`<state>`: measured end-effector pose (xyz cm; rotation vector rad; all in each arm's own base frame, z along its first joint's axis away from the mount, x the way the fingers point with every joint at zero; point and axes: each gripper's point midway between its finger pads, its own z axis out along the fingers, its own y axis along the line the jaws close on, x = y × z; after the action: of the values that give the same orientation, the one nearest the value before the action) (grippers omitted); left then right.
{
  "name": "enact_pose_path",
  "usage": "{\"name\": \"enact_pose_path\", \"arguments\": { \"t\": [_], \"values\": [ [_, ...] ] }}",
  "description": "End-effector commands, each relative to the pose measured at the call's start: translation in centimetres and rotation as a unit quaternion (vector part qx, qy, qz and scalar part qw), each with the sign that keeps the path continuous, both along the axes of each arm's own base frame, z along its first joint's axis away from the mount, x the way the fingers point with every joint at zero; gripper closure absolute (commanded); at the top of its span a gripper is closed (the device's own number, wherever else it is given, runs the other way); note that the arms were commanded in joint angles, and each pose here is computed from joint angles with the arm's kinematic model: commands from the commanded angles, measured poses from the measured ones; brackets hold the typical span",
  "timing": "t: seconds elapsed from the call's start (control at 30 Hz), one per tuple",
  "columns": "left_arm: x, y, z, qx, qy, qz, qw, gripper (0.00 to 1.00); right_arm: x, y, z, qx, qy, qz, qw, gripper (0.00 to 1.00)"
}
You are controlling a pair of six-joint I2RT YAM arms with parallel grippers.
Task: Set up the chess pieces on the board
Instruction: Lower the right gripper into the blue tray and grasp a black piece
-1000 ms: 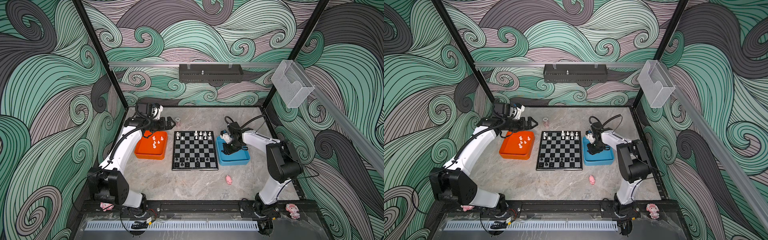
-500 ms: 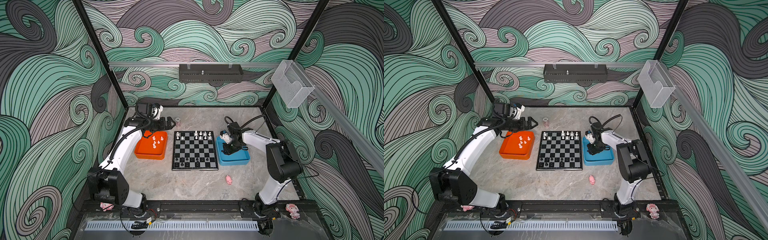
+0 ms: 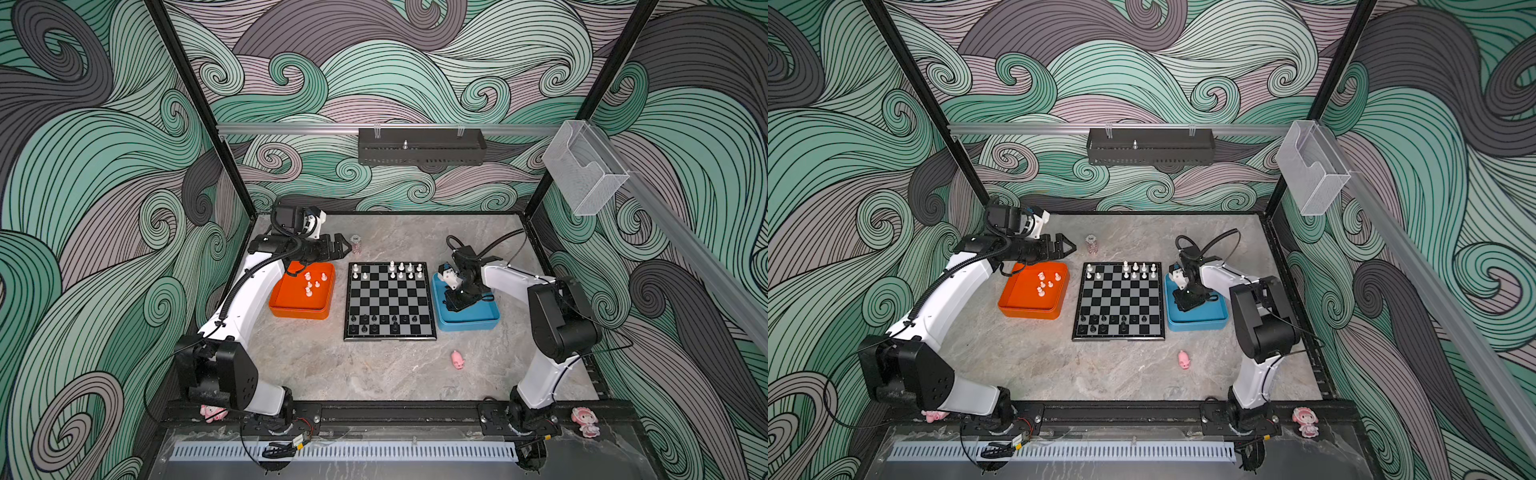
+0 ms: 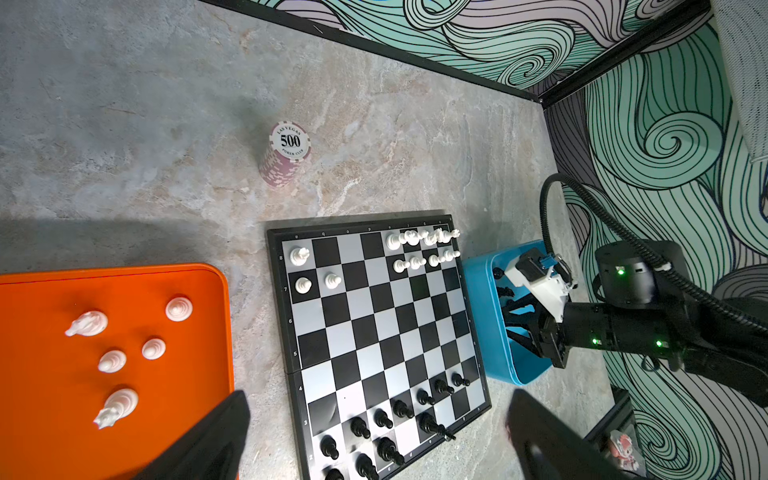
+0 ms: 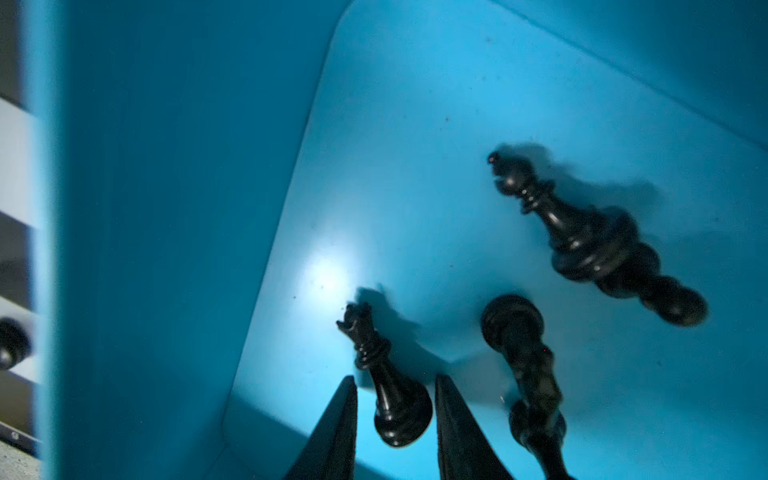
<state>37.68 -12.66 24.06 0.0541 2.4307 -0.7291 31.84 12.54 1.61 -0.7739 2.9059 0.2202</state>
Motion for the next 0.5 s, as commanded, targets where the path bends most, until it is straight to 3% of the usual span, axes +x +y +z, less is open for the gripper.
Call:
{"name": "enact_pose_path", "arguments": {
  "t": [0.0, 0.47],
  "values": [
    [-0.3, -0.4, 0.2, -0.007, 0.004, -0.004, 1.000, 0.01, 0.4, 0.2, 0.3, -0.004, -0.005, 0.006, 1.000, 0.68],
    [-0.3, -0.4, 0.2, -0.011, 0.006, -0.004, 1.000, 0.01, 0.6, 0.3, 1.7, 0.003, -0.025, 0.008, 1.000, 0.78]
  ]
}}
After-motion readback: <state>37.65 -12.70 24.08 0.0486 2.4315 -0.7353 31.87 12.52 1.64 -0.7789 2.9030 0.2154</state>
